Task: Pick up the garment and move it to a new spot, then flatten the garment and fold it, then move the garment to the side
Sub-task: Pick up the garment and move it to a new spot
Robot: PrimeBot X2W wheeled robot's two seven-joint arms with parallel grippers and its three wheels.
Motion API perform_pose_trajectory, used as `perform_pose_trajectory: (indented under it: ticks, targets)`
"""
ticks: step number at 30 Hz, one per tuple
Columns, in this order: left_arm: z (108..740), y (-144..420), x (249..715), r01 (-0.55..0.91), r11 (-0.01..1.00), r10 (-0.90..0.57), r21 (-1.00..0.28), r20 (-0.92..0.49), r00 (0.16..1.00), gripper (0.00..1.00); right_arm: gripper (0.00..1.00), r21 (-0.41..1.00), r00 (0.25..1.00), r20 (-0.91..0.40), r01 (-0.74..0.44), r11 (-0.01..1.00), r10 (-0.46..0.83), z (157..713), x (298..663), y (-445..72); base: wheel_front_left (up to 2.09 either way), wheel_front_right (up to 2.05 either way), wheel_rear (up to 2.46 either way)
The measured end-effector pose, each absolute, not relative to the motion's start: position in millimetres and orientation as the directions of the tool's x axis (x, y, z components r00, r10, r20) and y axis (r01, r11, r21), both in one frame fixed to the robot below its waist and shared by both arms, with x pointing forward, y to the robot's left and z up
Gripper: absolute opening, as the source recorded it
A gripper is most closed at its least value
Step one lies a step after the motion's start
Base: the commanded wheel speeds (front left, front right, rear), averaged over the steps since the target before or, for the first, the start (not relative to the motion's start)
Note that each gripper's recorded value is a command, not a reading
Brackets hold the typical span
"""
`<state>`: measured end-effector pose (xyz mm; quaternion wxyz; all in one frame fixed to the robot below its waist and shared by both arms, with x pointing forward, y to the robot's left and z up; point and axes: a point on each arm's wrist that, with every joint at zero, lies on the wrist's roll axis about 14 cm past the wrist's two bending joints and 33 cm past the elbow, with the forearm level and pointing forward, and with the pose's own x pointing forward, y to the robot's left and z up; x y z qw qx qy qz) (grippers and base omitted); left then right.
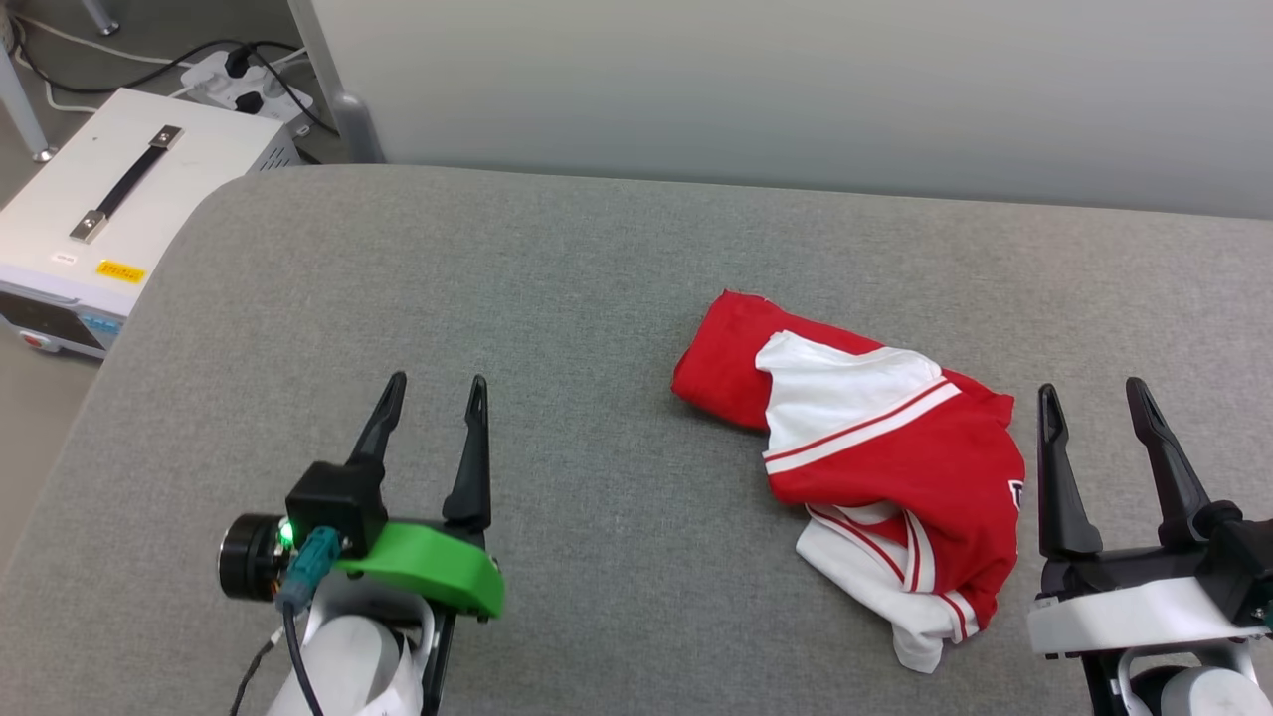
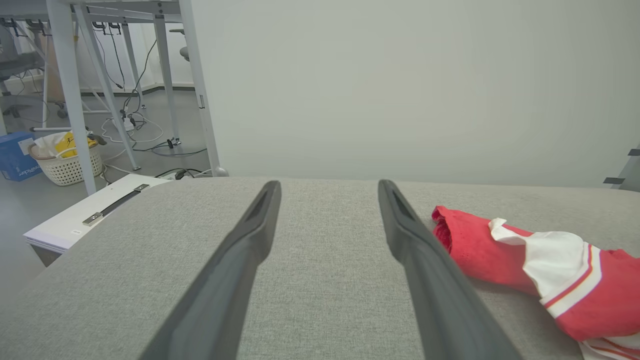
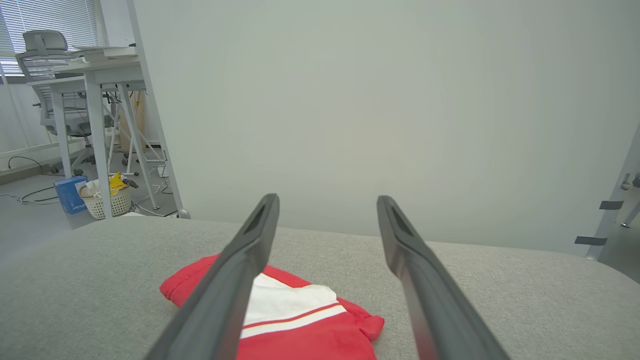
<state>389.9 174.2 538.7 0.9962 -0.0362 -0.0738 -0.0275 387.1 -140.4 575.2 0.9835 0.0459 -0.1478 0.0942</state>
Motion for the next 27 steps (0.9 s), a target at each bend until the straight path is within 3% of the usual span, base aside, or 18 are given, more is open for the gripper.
perform_pose_trajectory:
  ticks: [27]
  targets:
    - [506.9,159.5,350.0,0.1,0.991,-0.093,-0.089,0.082,0.992,1.0,1.0,0.104,0.976,0.199,-0.116,0.988,0.094,542.6,354.7,-168.0,0.0,0.0,0.0]
